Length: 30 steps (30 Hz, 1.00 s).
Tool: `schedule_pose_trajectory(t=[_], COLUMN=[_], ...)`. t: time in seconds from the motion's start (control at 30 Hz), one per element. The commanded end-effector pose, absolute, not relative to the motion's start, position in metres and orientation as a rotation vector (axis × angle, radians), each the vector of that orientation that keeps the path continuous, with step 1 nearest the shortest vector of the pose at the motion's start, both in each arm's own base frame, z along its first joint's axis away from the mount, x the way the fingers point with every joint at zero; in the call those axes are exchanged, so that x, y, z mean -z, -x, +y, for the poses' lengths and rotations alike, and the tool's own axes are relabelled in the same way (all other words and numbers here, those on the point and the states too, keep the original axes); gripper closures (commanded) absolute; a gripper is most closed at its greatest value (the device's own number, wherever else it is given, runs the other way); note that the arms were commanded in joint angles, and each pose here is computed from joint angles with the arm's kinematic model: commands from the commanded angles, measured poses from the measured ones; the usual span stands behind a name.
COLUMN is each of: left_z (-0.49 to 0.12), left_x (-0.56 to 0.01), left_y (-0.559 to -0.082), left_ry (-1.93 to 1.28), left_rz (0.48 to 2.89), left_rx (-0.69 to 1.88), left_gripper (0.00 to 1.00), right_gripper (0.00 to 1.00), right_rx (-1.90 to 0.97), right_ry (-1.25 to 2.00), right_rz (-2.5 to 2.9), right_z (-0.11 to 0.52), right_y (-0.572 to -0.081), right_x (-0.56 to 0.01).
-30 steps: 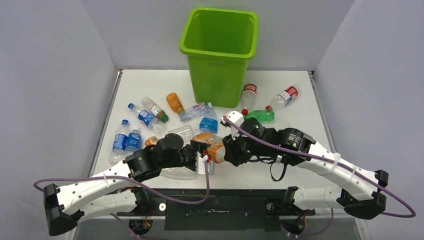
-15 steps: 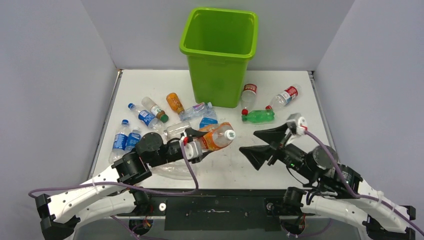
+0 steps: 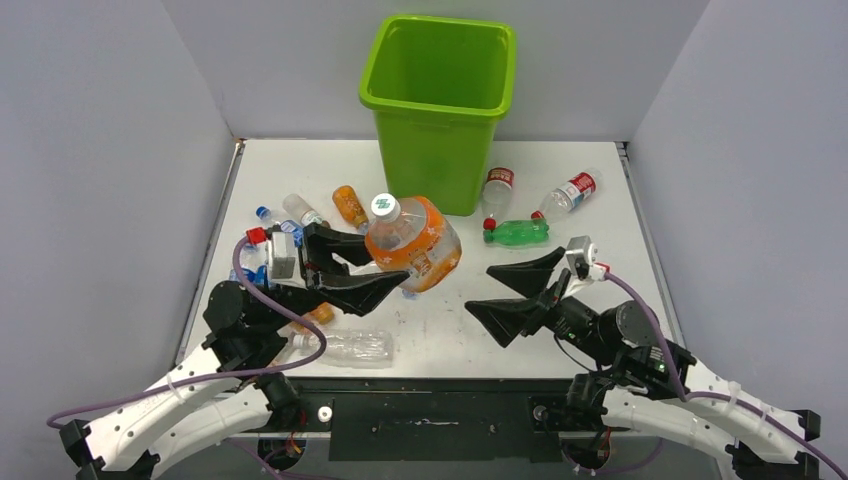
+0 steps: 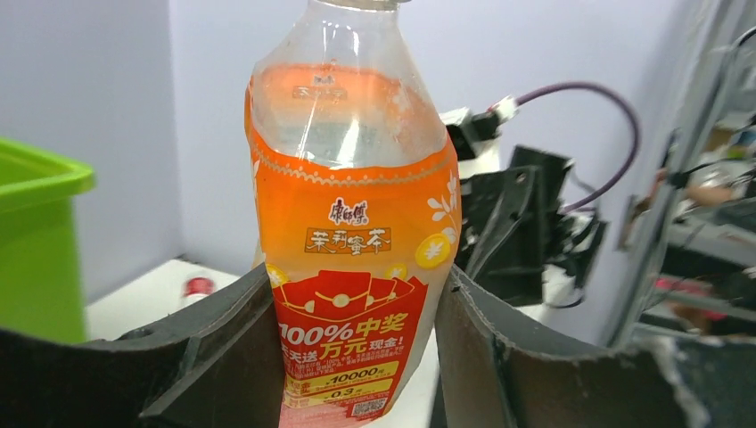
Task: Put the plastic bottles in the bin
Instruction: Pick up the plastic bottle at the center of the board, then place the plastic bottle in the trash bin.
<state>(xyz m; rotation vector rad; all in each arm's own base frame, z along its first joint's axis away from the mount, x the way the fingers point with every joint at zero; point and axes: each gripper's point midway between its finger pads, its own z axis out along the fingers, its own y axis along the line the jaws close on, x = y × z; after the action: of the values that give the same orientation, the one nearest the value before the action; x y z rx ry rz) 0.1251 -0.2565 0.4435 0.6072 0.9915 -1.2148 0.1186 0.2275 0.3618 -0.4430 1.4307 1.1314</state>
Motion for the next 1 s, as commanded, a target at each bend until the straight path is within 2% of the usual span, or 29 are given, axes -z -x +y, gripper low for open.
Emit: schedule_pose_trajectory(t=[0.0, 0.27, 0.73, 0.97], left_z=[-0.256, -0.265, -0.257, -0.261], left_x=[-0.471, -0.475, -0.477, -0.477], left_y=[-0.102, -0.093, -0.088, -0.085], left_ry=[-0.495, -0.498, -0.519, -0.551], left_rz=[0.909, 0.922, 0.919, 0.898], left_rx=[1.532, 1.712, 1.86, 1.977], left_gripper=[0.66, 0.65, 0.66, 0.68], right_gripper=[0.1, 0.1, 0.1, 0.1], right_rx=[-1.312, -1.378, -1.352, -1.33], right_ry=[0.485, 0.512, 0.432, 0.46], right_rz=[1.297, 1.22, 1.175, 1.211], right_z=[0.249, 0.27, 0.246, 0.256], right_y=[-0.1, -0.098, -0.1, -0.104], right_x=[-0.385, -0.399, -0.407, -0.406])
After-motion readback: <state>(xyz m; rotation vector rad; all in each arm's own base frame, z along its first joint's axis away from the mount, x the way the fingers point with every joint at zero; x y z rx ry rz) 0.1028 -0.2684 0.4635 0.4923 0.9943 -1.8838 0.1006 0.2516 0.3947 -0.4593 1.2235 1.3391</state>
